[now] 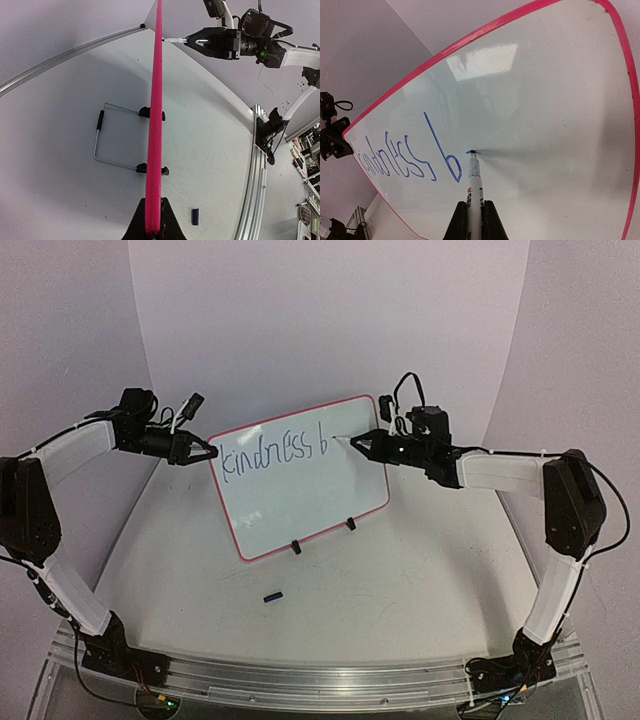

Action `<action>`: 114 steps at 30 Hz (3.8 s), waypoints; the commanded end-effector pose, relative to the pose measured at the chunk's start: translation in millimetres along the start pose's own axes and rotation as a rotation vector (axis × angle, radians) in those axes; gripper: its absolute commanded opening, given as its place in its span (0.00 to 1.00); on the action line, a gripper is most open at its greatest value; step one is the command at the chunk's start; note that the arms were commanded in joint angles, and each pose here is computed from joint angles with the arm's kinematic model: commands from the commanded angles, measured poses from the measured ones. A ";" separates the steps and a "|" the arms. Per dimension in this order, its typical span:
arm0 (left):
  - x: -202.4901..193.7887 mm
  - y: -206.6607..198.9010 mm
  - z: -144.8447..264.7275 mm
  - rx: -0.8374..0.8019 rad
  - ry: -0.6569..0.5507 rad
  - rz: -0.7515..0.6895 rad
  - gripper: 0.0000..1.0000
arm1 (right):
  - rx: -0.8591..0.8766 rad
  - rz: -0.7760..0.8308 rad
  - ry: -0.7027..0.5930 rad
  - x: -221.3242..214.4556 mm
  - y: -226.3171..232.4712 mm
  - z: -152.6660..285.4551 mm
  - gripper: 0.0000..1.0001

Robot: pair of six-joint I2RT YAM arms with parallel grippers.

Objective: Write a sentence on the whiteboard

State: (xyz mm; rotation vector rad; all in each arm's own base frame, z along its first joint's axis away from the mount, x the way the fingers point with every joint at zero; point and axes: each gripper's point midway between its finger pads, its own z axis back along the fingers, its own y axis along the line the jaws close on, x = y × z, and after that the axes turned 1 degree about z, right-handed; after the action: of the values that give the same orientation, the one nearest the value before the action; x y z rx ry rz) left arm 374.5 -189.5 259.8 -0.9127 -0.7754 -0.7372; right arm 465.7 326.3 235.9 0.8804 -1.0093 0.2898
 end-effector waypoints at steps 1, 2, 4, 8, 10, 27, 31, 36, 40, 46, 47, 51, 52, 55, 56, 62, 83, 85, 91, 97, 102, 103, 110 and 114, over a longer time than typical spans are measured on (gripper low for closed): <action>0.1 -4.3 -1.3 0.034 0.031 -0.049 0.00 | -0.008 0.014 -0.064 23.9 2.2 2.4 0.00; 0.2 -4.3 -1.2 0.033 0.030 -0.050 0.00 | -0.005 0.015 -0.068 25.8 3.1 2.7 0.00; 0.2 -4.3 -1.3 0.034 0.031 -0.050 0.00 | 0.002 0.017 -0.072 27.0 5.0 2.6 0.00; 0.5 -4.9 -1.0 0.033 0.030 -0.050 0.00 | 0.017 0.020 -0.084 31.1 8.3 2.9 0.00; 0.8 -5.1 -0.8 0.034 0.029 -0.053 0.00 | 0.024 0.021 -0.086 31.9 9.7 2.3 0.00; 2.3 -6.5 0.4 0.034 0.025 -0.058 0.00 | 0.085 0.006 -0.042 23.6 14.9 -8.4 0.00; 2.2 -6.6 0.3 0.034 0.025 -0.058 0.00 | 0.081 -0.002 -0.016 14.4 11.5 -9.1 0.00; 2.0 -6.5 -0.1 0.033 0.026 -0.059 0.00 | 0.064 -0.015 0.008 1.1 6.3 -5.0 0.00; 1.9 -6.3 -0.2 0.031 0.026 -0.057 0.00 | 0.047 -0.028 0.023 -9.2 1.3 -1.3 0.00; 1.9 -6.6 -0.3 0.030 0.025 -0.055 0.00 | 0.022 -0.034 0.020 -12.9 -2.3 4.1 0.00; 1.7 -6.4 -0.5 0.030 0.026 -0.054 0.00 | 0.012 -0.033 0.013 -11.7 -3.6 5.4 0.00; 1.9 -6.7 -0.3 0.028 0.025 -0.054 0.00 | -0.025 -0.024 -0.040 1.8 -4.3 13.3 0.00; 1.8 -6.6 -0.6 0.028 0.025 -0.054 0.00 | -0.022 -0.020 -0.055 7.1 -1.7 15.5 0.00; 1.6 -6.1 -0.7 0.029 0.025 -0.054 0.00 | 0.008 -0.011 -0.090 20.5 9.0 21.0 0.00; 1.7 -6.5 -1.0 0.028 0.026 -0.055 0.00 | 0.023 -0.008 -0.100 24.7 13.8 22.7 0.00; 1.8 -6.6 -0.9 0.028 0.026 -0.054 0.00 | 0.063 -0.004 -0.120 33.8 24.8 26.6 0.00; 0.8 -6.3 -1.0 0.027 0.027 -0.051 0.00 | 0.017 -0.039 -0.105 28.0 -6.0 9.2 0.00; 0.8 -6.6 -1.2 0.027 0.028 -0.054 0.00 | 0.020 -0.035 -0.109 30.2 -5.6 8.1 0.00; 0.6 -6.5 -1.1 0.027 0.028 -0.052 0.00 | 0.047 -0.010 -0.106 34.1 -0.4 5.0 0.00; 0.5 -6.2 -1.1 0.028 0.029 -0.052 0.00 | 0.075 -0.018 -0.059 19.9 -1.1 -0.8 0.00; 0.4 -5.9 -1.3 0.027 0.029 -0.051 0.00 | 0.067 -0.035 -0.016 2.6 -7.2 -0.8 0.00; 0.5 -5.8 -1.3 0.027 0.029 -0.052 0.00 | 0.061 -0.038 -0.012 -0.4 -8.6 0.2 0.00; 0.4 -5.7 -1.5 0.027 0.029 -0.051 0.00 | 0.012 -0.035 -0.026 -2.8 -14.5 10.0 0.00; 0.4 -5.8 -1.4 0.027 0.029 -0.051 0.00 | -0.001 -0.033 -0.042 2.1 -14.7 12.2 0.00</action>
State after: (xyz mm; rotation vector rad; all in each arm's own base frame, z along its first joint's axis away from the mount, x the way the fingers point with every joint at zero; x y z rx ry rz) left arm 372.4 -190.2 260.6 -0.9073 -0.7713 -0.7364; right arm 464.1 316.1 210.2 0.9280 -0.9553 0.2592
